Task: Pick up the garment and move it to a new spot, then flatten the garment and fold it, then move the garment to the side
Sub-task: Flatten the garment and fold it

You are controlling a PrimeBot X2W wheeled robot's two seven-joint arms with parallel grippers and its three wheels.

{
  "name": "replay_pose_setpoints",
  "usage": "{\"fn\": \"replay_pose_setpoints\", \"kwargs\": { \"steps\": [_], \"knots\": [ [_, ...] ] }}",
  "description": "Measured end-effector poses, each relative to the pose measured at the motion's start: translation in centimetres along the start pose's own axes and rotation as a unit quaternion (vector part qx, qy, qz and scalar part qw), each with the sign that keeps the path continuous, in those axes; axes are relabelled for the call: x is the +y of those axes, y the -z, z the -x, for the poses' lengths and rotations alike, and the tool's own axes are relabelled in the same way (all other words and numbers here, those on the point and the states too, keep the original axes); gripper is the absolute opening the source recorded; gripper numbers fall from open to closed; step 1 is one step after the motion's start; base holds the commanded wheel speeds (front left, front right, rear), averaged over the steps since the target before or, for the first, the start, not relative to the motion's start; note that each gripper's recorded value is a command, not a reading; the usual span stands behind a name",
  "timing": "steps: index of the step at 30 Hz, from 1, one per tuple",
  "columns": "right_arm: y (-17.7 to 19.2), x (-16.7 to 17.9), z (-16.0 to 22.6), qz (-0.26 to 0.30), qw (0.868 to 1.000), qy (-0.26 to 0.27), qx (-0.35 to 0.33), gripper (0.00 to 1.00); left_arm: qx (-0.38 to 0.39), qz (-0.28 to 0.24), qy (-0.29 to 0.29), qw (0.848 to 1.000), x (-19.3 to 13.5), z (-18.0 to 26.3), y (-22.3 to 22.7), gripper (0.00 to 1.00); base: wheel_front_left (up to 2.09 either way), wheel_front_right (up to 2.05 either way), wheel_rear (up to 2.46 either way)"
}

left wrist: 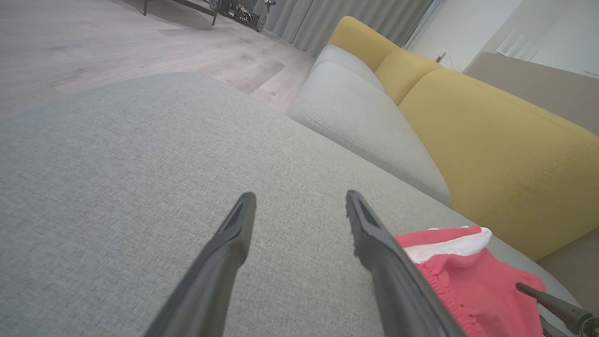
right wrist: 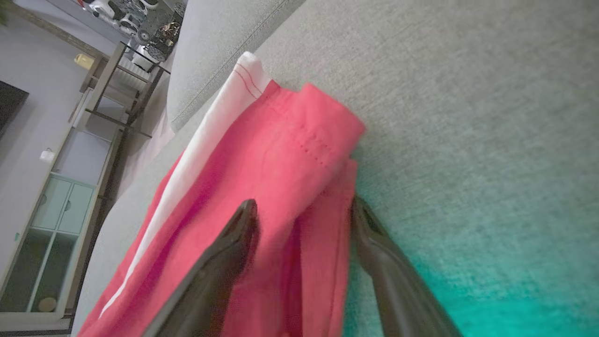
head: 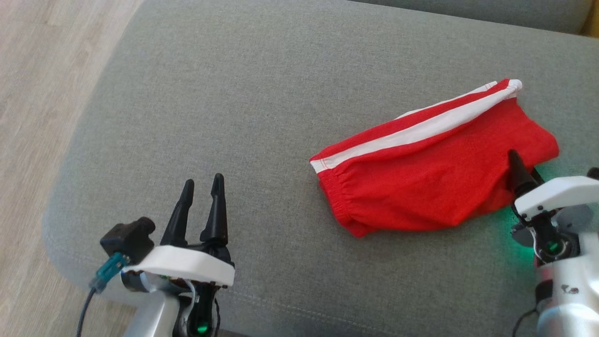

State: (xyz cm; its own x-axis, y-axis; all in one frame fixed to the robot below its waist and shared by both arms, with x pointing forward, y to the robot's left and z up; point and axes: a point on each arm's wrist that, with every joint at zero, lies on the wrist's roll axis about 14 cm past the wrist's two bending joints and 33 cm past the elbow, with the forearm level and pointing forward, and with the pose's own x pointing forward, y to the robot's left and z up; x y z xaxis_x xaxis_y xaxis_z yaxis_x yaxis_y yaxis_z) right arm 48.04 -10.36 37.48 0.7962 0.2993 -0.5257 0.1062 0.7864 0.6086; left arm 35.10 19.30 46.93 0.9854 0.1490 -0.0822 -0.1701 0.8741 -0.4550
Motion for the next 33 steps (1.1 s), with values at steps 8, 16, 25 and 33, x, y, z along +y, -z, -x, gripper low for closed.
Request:
{"fn": "replay_pose_setpoints", "kwargs": {
  "steps": [8,16,25,33],
  "knots": [
    [-0.6,-0.3,-1.1,0.01,1.0,0.014,0.01,1.0,0.008,0.0,0.003,1.0,-0.2,-0.3,0.5,1.0,0.0,0.0,0.0],
    [-1.1,0.0,-2.5,0.028,0.999,0.016,0.025,1.0,0.01,-0.001,0.003,1.0,-0.2,-1.0,0.7,1.0,0.0,0.0,0.0],
    [-0.6,2.0,-2.2,0.042,0.999,-0.01,0.034,0.0,0.008,0.005,0.012,1.0,-0.8,-1.3,0.5,1.0,0.0,0.0,0.0],
    [-3.2,0.7,0.6,0.001,0.999,-0.011,-0.052,0.0,0.005,0.01,0.038,0.999,-2.4,-1.5,0.3,1.0,0.0,0.0,0.0]
  ]
}}
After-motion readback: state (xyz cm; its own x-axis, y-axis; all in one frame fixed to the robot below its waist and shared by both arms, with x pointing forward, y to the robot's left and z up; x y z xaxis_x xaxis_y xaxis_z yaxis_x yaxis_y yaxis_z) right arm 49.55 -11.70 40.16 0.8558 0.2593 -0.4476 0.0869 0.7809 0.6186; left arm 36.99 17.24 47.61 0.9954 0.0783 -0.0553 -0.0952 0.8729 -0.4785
